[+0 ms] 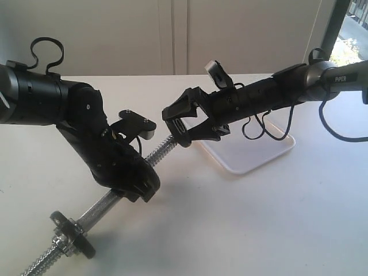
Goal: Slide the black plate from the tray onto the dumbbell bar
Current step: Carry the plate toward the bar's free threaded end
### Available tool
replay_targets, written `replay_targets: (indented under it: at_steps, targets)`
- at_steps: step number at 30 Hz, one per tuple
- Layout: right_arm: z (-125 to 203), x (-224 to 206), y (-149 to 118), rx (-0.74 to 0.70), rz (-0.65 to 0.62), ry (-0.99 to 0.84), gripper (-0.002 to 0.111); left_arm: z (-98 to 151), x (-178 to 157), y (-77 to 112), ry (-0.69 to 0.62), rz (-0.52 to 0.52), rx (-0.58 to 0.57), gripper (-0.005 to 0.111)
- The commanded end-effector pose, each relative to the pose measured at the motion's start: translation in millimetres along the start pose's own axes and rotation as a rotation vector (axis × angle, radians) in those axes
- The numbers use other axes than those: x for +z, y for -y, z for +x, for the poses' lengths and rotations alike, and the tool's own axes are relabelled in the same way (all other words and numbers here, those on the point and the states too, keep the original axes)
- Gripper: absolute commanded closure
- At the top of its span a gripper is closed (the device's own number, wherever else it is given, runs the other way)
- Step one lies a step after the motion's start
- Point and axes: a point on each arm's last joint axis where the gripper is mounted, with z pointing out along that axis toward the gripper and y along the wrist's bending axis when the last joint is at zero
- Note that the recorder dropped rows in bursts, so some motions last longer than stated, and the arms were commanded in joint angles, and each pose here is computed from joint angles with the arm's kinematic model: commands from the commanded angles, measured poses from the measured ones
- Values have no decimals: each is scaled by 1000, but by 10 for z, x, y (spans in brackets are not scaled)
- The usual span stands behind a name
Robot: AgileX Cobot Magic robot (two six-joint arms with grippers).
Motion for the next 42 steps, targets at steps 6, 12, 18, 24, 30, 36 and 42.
replay_targets:
  at_steps: [6, 12, 18, 24, 30, 36, 42]
  targets:
    - [-50, -31, -127, 19, -124, 39, 108, -88, -182, 47, 91, 13, -4, 107]
    - [-43, -24, -138, 18, -131, 32, 108, -90, -182, 47, 93, 12, -5, 107]
    - [-18, 32, -162, 22, -125, 10, 108, -93, -182, 49, 96, 16, -10, 107]
    - [-4, 93, -191, 7, -121, 2, 108, -95, -183, 56, 98, 23, -19, 107]
    - [-37, -20, -105, -3, -95, 27, 108, -94, -183, 56, 96, 24, -19, 107]
    - [-92, -246, -2, 53, -113, 72, 108, -94, -183, 56, 96, 24, -19, 107]
    - [-105, -301, 30, 75, -110, 84, 108, -108, -184, 51, 112, 18, -19, 107]
